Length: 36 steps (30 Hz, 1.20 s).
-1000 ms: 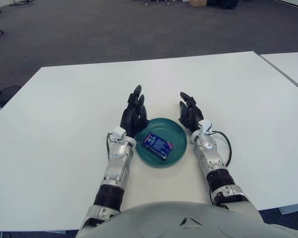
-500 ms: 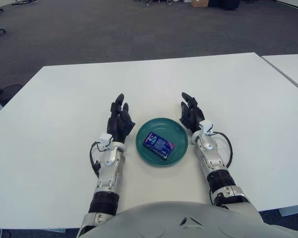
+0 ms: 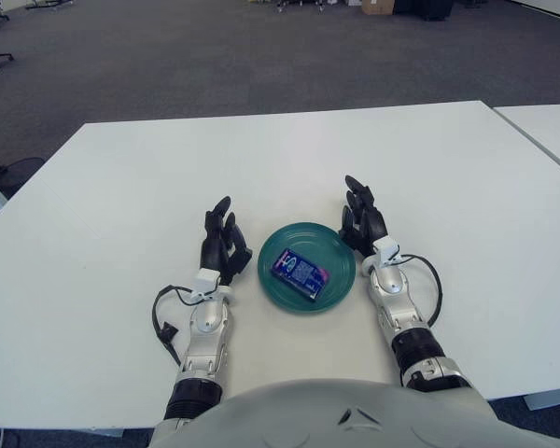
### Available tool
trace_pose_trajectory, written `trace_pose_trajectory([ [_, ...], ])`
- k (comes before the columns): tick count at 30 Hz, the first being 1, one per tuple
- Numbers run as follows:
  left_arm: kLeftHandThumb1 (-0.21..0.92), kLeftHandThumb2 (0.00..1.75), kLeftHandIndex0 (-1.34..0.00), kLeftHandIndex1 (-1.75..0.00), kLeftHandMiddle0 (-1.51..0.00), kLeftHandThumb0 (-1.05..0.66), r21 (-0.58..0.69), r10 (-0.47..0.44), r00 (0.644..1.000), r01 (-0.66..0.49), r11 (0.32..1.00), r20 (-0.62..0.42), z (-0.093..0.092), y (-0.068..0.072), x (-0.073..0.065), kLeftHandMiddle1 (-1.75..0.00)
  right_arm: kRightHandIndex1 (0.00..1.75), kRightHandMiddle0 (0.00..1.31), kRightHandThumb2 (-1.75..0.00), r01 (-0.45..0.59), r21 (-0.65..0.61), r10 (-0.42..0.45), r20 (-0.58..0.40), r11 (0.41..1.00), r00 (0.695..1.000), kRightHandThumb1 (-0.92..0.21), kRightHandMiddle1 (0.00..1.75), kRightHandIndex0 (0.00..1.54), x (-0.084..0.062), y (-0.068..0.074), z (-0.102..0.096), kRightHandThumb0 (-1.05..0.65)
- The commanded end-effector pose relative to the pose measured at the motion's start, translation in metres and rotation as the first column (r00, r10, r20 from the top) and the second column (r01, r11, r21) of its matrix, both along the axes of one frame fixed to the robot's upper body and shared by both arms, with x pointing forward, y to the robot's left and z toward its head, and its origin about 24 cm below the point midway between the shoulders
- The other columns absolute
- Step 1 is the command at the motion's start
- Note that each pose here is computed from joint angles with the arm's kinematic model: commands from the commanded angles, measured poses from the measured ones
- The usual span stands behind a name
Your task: Put the gum into the plate.
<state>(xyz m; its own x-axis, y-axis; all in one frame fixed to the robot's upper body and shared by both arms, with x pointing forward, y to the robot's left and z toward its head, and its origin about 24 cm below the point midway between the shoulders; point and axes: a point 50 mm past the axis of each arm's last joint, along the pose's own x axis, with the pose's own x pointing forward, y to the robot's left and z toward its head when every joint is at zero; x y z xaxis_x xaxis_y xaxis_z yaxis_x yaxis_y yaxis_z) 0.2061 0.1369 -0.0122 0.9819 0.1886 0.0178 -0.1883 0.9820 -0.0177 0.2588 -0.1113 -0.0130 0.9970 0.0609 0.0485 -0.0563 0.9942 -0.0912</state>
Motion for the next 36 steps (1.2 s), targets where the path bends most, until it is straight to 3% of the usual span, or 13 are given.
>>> trace_pose_trajectory([
  [1,0.92,0.93,0.0,-0.69,-0.31,-0.74,0.056,0.028,0.998,-0.024,0.998,-0.062,-0.008,0.0,-0.009,0.0,0.0,0.0,-0.82,0.012,-0.163,-0.051,-0.239,0.987,0.97,-0.92,0.34,0.11,-0.05,-0.036,-0.057,-0.69],
  [11,0.92,0.94,0.0,-0.67,-0.29,-0.71,0.045,-0.013,0.991,0.019,0.999,-0.134,-0.02,0.0,-0.016,0.0,0.0,0.0,-0.84,0.051,-0.1,-0.078,-0.286,0.994,0.955,-0.92,0.33,0.1,-0.049,-0.039,-0.061,-0.66],
  [20,0.92,0.95,0.0,-0.67,-0.3,-0.72,-0.028,-0.036,0.986,0.032,0.999,-0.163,-0.026,0.001,-0.017,0.0,0.0,0.0,-0.85,0.043,-0.215,-0.103,-0.277,0.976,0.955,-0.92,0.32,0.07,-0.055,-0.046,-0.064,-0.68],
  [26,0.92,0.96,0.0,-0.68,-0.3,-0.77,-0.066,-0.05,0.988,0.041,0.997,-0.147,-0.024,0.001,-0.017,-0.01,0.0,0.0,-0.86,0.036,-0.219,-0.095,-0.265,0.975,0.96,-0.92,0.28,0.06,-0.057,-0.047,-0.063,-0.69],
  [36,0.92,0.95,-0.02,-0.73,-0.35,-0.84,-0.09,-0.057,0.995,0.049,0.995,-0.088,-0.021,-0.001,-0.017,-0.02,0.0,0.0,-0.86,0.077,-0.103,-0.1,-0.236,0.992,0.967,-0.92,0.19,0.03,-0.06,-0.047,-0.059,-0.68],
])
